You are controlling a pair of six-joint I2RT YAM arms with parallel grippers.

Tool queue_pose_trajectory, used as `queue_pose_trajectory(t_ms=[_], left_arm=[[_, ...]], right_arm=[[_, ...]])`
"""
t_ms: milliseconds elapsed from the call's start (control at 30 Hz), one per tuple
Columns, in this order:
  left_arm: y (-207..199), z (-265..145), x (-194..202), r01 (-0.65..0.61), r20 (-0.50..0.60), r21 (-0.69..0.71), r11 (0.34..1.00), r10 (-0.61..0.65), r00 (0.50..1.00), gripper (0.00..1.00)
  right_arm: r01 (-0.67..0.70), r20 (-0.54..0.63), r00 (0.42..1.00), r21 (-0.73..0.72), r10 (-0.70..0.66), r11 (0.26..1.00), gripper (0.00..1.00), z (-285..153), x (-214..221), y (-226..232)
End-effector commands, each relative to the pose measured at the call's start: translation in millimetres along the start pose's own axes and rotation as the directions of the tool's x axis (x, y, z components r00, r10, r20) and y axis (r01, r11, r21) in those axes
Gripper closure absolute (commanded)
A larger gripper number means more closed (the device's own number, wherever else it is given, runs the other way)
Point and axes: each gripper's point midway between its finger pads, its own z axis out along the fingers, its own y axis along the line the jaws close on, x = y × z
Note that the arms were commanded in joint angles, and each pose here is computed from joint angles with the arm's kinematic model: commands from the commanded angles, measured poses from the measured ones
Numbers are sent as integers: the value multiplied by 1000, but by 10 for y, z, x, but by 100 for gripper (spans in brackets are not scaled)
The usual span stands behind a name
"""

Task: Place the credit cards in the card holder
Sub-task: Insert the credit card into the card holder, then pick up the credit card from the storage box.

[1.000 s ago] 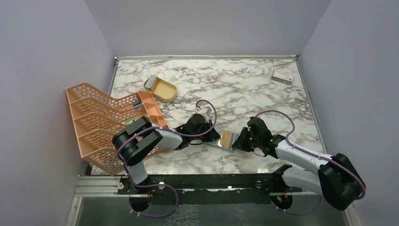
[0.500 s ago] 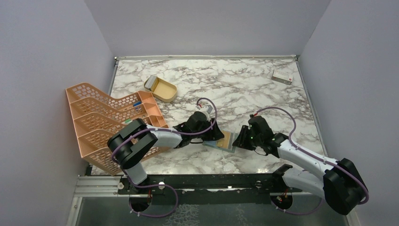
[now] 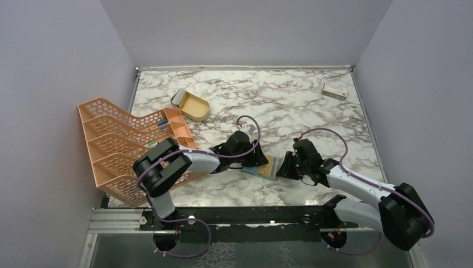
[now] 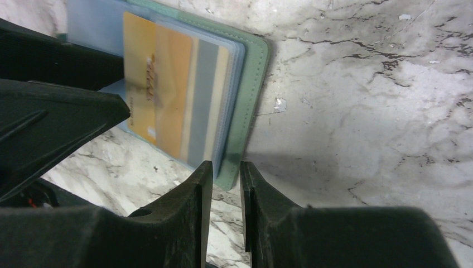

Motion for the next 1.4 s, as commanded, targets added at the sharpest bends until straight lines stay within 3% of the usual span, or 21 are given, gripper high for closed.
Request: queue_pose_trajectory(t_ms=[0,200,467,667,767,867,1167,1367], left_arm=[[-122,98,143,31,-57,31,999,-29,998,51],[-399,58,81,65,-39,98,993,-61,997,50],[-269,-104,-60,48,44,11,999,-48,998,48],[-127,-111,-188,-50,40,-142,989,57,998,62],[-32,-144,-221,-75,46,-206,976,86,995,88],[26,-124,-195,-80,34,-229,970,90,995,99],[63,118,48,-74,-51,-215,974,65,997,100],[-62,206,177,-69,-80,-178,982,55,995,100]], right_arm=[[40,-3,999,-33,-41,999,76,81,7,35],[62,-32,998,-19,-63,998,78,88,22,29],[24,8,1000,11,-24,1000,77,-143,-48,36],[-34,75,997,132,24,991,77,-196,-169,-143],[-37,64,998,183,26,982,80,-164,-179,-208],[-40,62,998,215,27,976,85,-113,-187,-262],[-12,50,999,193,2,981,99,3,-160,-263],[-4,36,999,182,-3,983,99,54,-139,-252]])
